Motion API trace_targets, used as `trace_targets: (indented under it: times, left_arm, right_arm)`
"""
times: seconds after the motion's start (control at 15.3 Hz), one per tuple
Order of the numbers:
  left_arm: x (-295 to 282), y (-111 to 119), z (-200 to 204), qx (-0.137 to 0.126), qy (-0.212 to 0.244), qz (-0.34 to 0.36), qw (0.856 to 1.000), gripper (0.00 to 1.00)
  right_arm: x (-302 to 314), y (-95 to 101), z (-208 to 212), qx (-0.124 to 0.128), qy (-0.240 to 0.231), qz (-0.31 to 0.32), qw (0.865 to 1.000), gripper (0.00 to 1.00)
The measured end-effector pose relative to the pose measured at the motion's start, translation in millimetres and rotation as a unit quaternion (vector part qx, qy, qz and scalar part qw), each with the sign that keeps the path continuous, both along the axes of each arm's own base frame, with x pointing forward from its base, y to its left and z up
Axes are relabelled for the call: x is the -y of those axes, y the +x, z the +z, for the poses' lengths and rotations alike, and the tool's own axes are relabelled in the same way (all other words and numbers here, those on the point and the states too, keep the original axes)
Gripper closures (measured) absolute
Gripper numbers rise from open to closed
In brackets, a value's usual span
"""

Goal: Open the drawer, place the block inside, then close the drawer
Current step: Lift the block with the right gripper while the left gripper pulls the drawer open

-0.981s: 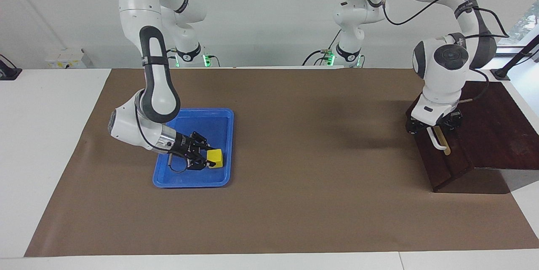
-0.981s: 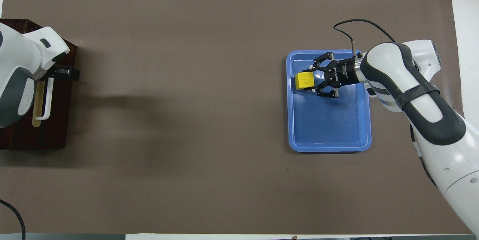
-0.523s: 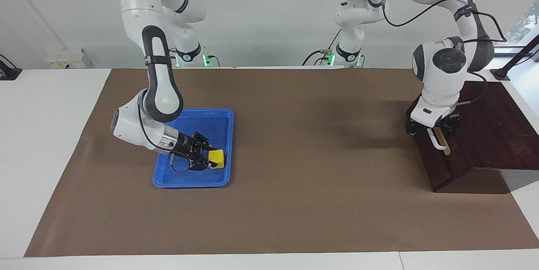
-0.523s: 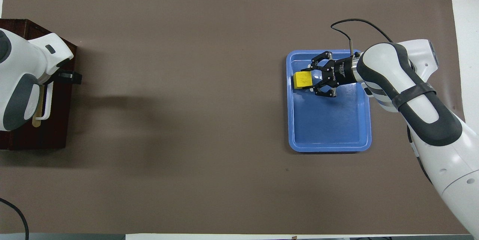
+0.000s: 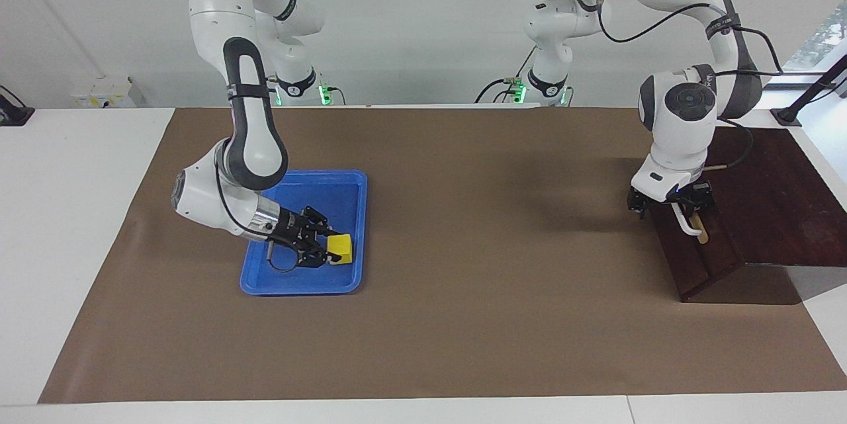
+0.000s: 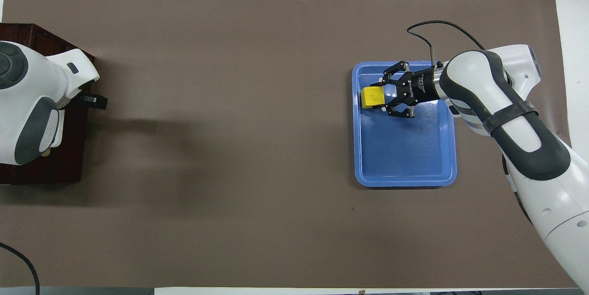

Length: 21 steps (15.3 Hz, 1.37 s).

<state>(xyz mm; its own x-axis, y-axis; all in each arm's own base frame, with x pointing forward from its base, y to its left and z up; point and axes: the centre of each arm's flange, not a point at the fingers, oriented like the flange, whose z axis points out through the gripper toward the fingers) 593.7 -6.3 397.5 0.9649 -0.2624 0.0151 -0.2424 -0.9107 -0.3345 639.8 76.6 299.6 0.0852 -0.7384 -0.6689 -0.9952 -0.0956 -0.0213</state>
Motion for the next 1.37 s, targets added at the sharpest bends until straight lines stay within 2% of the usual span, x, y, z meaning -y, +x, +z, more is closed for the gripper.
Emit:
trace_targets:
  times: [0.26, 0.46, 0.72, 1.05, 1.37]
  left_arm:
    - [20, -2, -1, -0.003, 0.001, -0.019, 1.0, 0.0]
    - [52, -4, 0, -0.001, 0.001, -0.045, 0.999, 0.0]
    - [87, -9, 1, -0.001, 0.001, -0.074, 0.997, 0.0]
    - [107, -15, 1, -0.011, 0.006, -0.087, 0.996, 0.0]
    - [116, -16, 9, -0.018, 0.01, -0.088, 0.996, 0.0]
  right_arm:
    - [-3, -1.9, 61, -0.003, -0.018, 0.025, 1.0, 0.45]
    - [-6, -16.2, 123, 0.008, -0.032, 0.05, 0.998, 0.45]
    - [-13, -32.9, 194, 0.009, -0.033, 0.032, 0.999, 0.45]
    - [-33, -33.8, 228, -0.006, -0.032, 0.01, 0.999, 0.45]
    - [-37, -34.5, 234, -0.007, -0.031, 0.012, 0.999, 0.45]
